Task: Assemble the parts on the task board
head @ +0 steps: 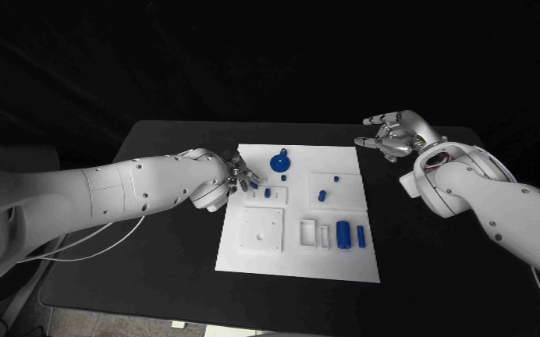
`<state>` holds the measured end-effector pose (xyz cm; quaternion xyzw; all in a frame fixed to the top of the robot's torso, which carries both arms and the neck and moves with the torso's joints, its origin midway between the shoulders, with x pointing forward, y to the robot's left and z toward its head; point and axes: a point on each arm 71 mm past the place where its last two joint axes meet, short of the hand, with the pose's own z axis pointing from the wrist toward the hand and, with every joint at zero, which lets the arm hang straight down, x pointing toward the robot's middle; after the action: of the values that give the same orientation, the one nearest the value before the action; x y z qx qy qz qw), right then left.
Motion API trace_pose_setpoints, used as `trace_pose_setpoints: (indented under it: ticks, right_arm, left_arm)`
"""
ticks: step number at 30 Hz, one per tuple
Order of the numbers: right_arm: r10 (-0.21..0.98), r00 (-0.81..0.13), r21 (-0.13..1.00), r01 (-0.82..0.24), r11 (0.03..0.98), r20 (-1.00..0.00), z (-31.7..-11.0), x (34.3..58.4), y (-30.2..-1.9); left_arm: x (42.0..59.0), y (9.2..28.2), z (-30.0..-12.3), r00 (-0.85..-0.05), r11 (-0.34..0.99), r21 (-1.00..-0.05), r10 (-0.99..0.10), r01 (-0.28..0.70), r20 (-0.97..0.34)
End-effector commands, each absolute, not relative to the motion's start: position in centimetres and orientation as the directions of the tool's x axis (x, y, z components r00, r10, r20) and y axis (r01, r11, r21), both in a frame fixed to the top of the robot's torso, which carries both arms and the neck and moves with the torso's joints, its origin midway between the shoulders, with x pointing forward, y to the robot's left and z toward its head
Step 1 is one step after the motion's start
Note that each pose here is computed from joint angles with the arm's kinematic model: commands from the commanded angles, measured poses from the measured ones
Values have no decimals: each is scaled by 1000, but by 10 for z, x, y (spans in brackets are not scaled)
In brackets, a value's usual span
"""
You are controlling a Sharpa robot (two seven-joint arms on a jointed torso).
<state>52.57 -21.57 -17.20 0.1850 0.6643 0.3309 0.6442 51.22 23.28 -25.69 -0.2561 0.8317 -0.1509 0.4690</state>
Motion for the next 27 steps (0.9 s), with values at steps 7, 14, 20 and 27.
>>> trace_pose_setpoints:
  ticks: [7,14,20,27]
  right_arm:
    - [668,-115,677,-188,712,-735,-173,525,-215]
    - [669,-116,677,-187,712,-735,-174,525,-215]
    - [668,-116,677,-186,712,-735,-174,525,-215]
    - [669,-117,678,-184,712,-734,-175,525,-215]
  left_arm:
    - [512,230,-259,-420,850,-466,-527,-246,-739]
    - [511,229,-261,-427,857,-455,-516,-243,-743]
    - [511,230,-263,-435,862,-445,-507,-244,-744]
    - [510,230,-264,-443,862,-440,-506,-251,-740]
